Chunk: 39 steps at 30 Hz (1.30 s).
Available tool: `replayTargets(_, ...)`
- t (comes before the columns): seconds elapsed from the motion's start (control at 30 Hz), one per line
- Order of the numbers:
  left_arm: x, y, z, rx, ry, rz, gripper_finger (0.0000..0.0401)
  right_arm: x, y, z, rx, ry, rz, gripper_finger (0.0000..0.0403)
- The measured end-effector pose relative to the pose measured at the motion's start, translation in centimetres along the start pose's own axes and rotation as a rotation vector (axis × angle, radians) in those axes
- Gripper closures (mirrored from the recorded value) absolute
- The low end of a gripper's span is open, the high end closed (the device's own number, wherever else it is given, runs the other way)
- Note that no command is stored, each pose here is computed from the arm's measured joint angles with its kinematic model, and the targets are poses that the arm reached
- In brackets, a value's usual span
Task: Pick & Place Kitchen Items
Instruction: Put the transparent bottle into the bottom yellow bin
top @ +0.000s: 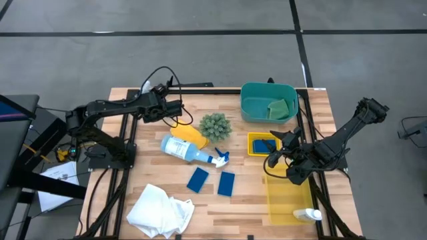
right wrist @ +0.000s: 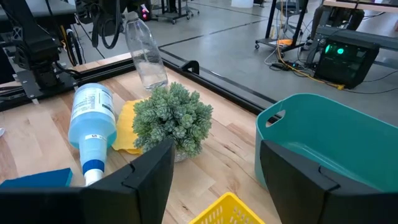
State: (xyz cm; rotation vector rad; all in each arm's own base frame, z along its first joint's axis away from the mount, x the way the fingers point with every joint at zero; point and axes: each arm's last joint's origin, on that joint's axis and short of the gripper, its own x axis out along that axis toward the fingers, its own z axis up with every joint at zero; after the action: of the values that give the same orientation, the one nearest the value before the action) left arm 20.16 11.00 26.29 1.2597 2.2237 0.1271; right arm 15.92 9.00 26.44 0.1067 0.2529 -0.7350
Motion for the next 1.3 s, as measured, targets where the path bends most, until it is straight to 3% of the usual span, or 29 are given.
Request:
replayTargets(0.2, -0.4, 0.0, 0.2, 0.007, -0.007, 0.014, 0.0148, 0.0, 0.0, 0.0, 0.0, 0.0, 0.0, 0.0175)
replayTargets(1.1, 0.4, 1.0, 0.2, -0.067, -0.013, 0.037, 0.0134, 0.0, 0.0, 0.0, -0.001, 0.009, 0.007, 0.0175)
replayTargets(1.3, -0.2, 0.7, -0.2, -0.087, -0.081, 0.041, 0.0134, 0.0, 0.0, 0.0, 0.0, 0.009, 0.007, 0.0175)
